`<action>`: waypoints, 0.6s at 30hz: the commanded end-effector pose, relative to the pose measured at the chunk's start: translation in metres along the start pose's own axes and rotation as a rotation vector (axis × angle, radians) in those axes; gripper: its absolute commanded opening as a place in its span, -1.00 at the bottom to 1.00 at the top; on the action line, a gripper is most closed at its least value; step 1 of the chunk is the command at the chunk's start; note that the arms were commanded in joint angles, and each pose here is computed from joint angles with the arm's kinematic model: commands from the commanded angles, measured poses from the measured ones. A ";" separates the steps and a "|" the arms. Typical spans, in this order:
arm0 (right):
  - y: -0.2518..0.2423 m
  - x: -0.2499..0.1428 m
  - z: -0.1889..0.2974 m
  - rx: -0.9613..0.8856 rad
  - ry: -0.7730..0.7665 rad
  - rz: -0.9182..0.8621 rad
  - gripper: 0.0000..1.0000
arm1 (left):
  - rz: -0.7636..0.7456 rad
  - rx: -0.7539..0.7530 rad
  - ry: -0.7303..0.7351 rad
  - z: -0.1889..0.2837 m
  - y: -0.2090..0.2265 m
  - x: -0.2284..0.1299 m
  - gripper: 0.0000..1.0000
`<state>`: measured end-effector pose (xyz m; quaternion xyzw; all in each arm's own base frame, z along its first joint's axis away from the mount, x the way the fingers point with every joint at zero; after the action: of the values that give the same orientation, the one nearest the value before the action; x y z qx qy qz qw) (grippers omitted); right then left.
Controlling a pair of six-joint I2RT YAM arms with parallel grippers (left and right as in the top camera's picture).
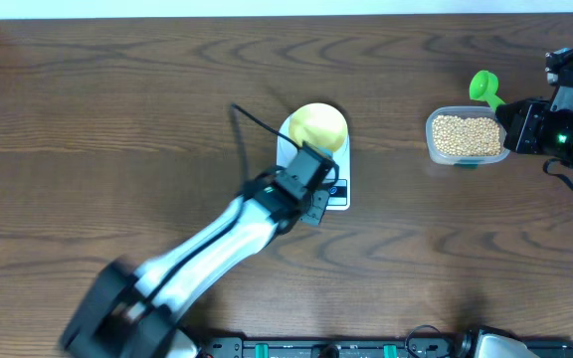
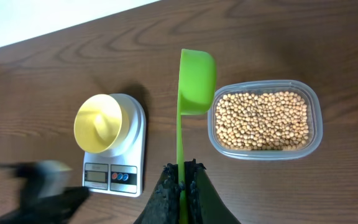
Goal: Scoop item into bowl and weigh 50g on scale
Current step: 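Retract the left gripper back to the left side of the table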
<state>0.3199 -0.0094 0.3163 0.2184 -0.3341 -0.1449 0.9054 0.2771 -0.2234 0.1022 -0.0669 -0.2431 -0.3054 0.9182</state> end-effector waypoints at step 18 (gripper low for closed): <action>-0.002 -0.008 -0.001 -0.004 0.037 0.038 -0.97 | 0.356 0.518 -0.461 0.228 0.130 -0.027 0.17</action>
<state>0.3132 -0.0079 0.3100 0.2150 -0.3162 -0.1385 0.9136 0.2410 -0.0733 0.2885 -0.0054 -0.4936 -0.0999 0.8639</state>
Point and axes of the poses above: each gripper's point midway between its finger pads, its own z axis back along the fingers, its own y axis along the line the jaws close on, x = y × z, the point moved 3 cm from there along z, back along the fingers, and after that the axes turned 14 degrees about -z, right-handed, at the moved point
